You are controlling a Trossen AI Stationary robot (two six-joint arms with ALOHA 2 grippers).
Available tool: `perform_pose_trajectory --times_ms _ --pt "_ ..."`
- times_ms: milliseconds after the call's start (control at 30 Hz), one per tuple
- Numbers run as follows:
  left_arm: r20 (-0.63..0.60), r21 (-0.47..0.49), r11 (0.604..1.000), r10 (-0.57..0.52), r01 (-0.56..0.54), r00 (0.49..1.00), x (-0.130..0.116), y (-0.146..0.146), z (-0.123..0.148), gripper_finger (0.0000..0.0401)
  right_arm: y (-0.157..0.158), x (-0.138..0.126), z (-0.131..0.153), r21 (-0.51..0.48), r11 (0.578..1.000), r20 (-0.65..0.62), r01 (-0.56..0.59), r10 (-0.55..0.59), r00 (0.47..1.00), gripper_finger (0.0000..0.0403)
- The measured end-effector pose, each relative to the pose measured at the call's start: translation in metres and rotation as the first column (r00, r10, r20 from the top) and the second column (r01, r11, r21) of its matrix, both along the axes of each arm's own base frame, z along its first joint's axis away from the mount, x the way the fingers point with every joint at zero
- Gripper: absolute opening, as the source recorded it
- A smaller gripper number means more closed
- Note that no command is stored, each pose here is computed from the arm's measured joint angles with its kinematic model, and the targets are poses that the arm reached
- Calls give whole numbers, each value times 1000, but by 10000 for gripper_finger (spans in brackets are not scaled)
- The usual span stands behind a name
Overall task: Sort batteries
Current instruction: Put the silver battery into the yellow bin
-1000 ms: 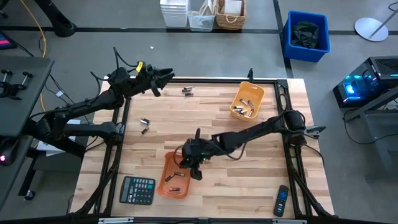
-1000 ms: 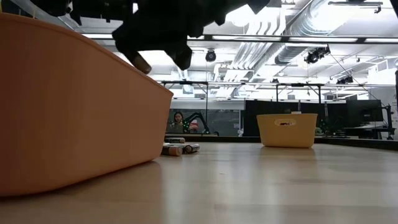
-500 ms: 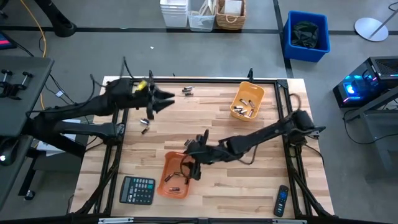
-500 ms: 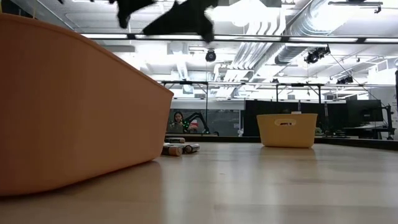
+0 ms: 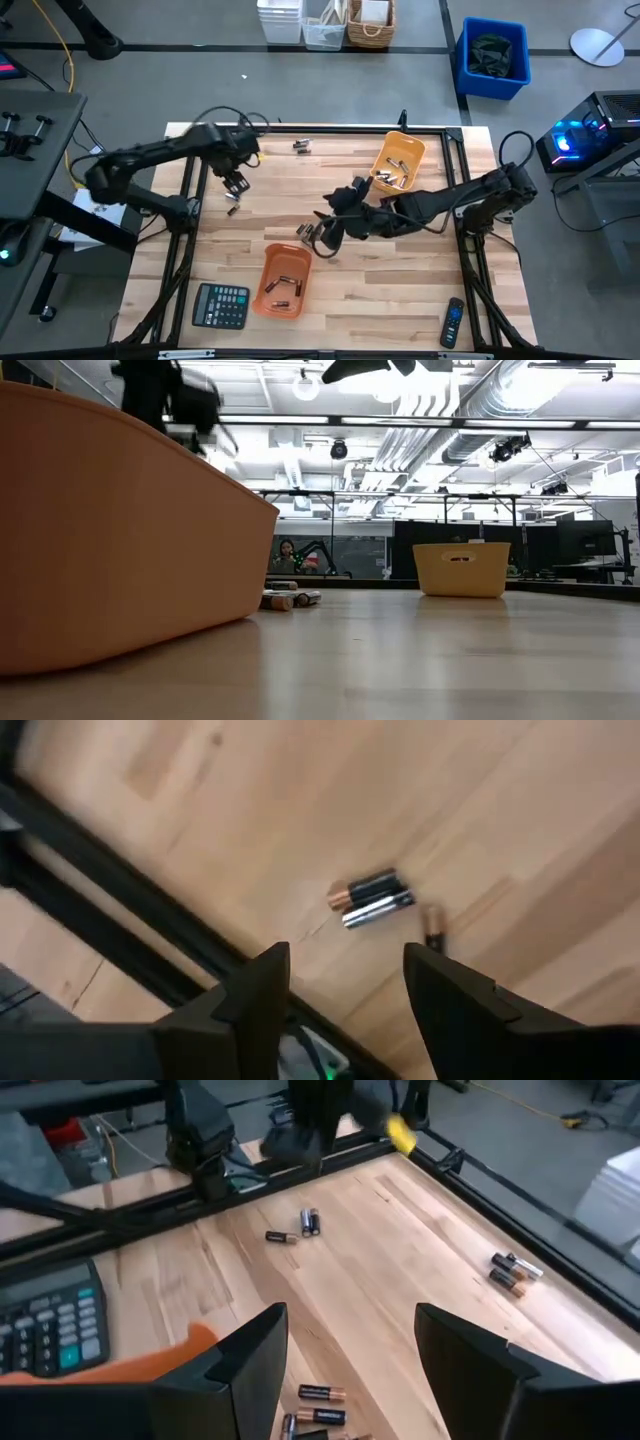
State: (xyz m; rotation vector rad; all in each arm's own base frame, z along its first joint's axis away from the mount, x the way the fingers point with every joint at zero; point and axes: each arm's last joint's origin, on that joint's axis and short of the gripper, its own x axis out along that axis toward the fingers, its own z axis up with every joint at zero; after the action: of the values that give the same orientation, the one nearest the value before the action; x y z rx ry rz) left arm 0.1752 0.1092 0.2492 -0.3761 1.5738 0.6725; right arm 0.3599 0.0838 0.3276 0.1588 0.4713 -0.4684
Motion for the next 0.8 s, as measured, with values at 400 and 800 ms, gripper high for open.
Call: perform_pose_trajectory --times_ms 400,800 --pt "-191 -301 946 -182 119 964 -1 3 -89 188 -4 0 -1 27 999 4 29 -29 1000 213" --pt "-132 -274 917 -335 291 933 6 -7 -92 188 -4 -1 -3 17 999 -24 28 -27 999 213"
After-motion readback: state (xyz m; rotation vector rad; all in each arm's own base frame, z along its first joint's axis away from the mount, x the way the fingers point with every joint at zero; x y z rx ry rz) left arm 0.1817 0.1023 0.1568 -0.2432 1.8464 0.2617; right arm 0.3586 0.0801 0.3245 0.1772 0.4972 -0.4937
